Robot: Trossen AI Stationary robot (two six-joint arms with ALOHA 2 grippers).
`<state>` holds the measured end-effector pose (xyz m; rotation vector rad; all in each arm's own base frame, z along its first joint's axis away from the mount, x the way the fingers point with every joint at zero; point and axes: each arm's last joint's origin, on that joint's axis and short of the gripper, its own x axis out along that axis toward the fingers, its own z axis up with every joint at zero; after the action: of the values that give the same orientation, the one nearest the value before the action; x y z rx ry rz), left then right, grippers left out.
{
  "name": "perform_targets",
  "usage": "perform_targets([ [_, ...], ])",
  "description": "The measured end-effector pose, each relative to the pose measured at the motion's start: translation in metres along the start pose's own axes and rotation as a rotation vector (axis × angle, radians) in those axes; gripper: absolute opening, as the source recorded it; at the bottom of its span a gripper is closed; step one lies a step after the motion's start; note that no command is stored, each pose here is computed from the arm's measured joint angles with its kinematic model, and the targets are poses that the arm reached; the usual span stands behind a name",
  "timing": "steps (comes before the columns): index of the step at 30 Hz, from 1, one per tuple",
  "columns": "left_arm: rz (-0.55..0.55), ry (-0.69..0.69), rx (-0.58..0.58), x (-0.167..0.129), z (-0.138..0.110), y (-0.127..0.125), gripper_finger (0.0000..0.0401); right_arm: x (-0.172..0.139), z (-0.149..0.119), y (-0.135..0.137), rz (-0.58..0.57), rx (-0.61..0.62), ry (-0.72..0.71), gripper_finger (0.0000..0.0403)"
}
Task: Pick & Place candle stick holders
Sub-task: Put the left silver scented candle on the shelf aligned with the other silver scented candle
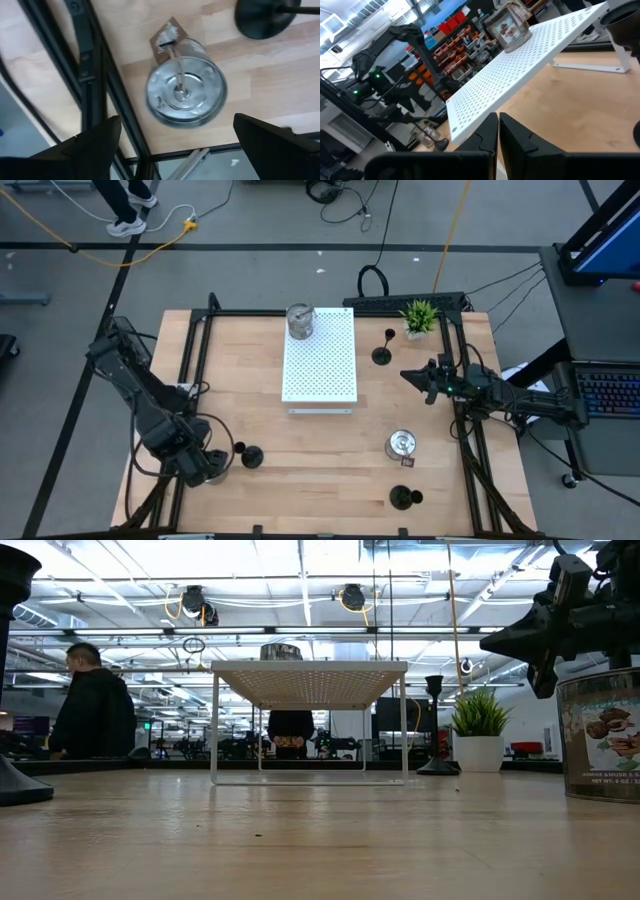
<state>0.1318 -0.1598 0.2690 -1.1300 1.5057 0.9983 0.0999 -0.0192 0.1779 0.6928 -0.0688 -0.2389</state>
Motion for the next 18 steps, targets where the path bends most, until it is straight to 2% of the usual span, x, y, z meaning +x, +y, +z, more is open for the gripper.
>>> perform_targets([
  [7, 0.011, -0.015, 0.010, 0.012, 0.002, 0.002, 0.0396, 0.000, 0.000, 0.000, 0.000, -0.001, -0.001, 0.0009],
  [18, -0.053, 0.032, 0.019, 0.031, -0.003, -0.002, 0.0399, 0.000, 0.000, 0.000, -0.002, 0.000, -0.001, 0.0009],
])
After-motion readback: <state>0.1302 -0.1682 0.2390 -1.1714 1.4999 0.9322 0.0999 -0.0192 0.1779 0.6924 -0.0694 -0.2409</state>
